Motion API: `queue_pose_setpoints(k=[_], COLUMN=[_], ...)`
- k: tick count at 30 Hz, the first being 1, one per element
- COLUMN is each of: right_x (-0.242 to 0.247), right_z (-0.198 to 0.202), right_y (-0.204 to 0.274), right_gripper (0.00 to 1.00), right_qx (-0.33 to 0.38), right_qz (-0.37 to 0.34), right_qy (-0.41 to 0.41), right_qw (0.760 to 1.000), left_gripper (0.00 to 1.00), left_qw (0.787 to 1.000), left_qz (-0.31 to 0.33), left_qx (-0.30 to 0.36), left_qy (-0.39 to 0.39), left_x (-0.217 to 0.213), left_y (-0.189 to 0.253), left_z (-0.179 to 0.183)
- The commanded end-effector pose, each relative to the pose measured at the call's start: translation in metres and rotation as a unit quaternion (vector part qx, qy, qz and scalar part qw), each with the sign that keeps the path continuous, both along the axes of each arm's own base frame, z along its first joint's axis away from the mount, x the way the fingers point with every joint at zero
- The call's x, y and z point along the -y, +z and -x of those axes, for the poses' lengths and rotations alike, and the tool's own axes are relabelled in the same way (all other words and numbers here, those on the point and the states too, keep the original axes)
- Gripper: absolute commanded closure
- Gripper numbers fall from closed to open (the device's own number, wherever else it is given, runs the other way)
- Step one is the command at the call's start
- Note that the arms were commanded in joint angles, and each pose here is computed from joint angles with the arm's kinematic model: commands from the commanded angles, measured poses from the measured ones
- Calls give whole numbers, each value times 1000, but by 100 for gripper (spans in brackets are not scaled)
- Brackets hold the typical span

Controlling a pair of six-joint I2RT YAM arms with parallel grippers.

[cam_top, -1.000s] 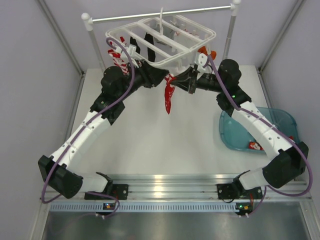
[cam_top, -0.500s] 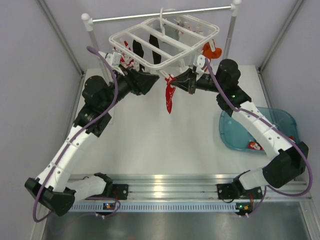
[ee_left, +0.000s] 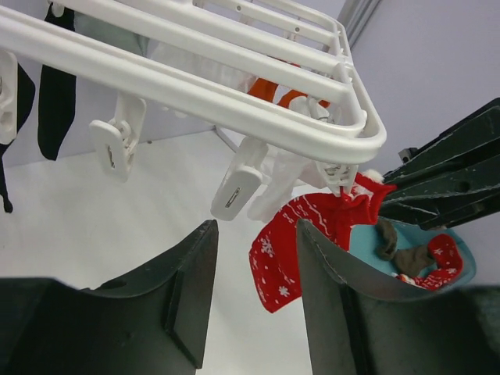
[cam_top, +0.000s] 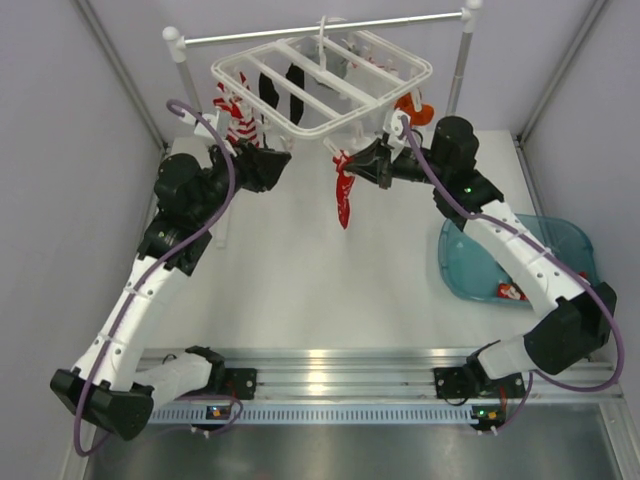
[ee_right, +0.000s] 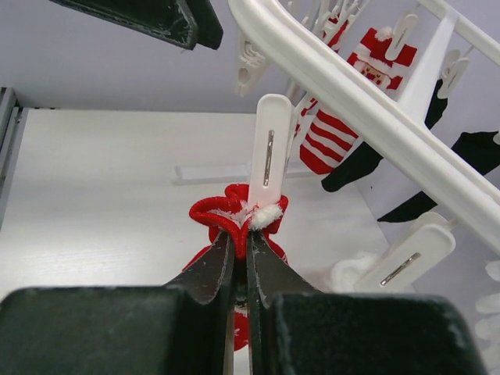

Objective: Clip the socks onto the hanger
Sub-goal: Clamp the sock onto the hanger.

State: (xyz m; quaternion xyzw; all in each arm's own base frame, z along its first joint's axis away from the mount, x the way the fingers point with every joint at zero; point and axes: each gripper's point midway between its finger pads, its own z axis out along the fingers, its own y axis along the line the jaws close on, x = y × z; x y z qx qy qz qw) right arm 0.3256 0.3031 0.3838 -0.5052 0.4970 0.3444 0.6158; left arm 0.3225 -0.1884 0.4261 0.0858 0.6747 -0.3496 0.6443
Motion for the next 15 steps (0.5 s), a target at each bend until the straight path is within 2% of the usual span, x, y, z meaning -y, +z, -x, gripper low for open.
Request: queue_pose_setpoints(k=[1, 9, 12, 15], right_x=[3, 5, 6, 7], right_z=[-3, -6, -9, -13], right_y=[28, 25, 23, 24], right_gripper=[100, 100, 100, 100], right_qx=[41, 37, 34, 32], right_qz=[-12, -7, -5, -4], right_qy=[-3, -7, -9, -16], right_qw=[999, 999, 999, 999], left_gripper=[51, 54, 60, 69], left_qw=[998, 994, 994, 993], left_qz=[-15, -8, -7, -5], left_qx=[66, 107, 112, 115], left_qy=[-4, -13, -14, -27], left_x=[2, 12, 13, 18], left_y=[19, 34, 36, 39], left_z=[-7, -22, -25, -25])
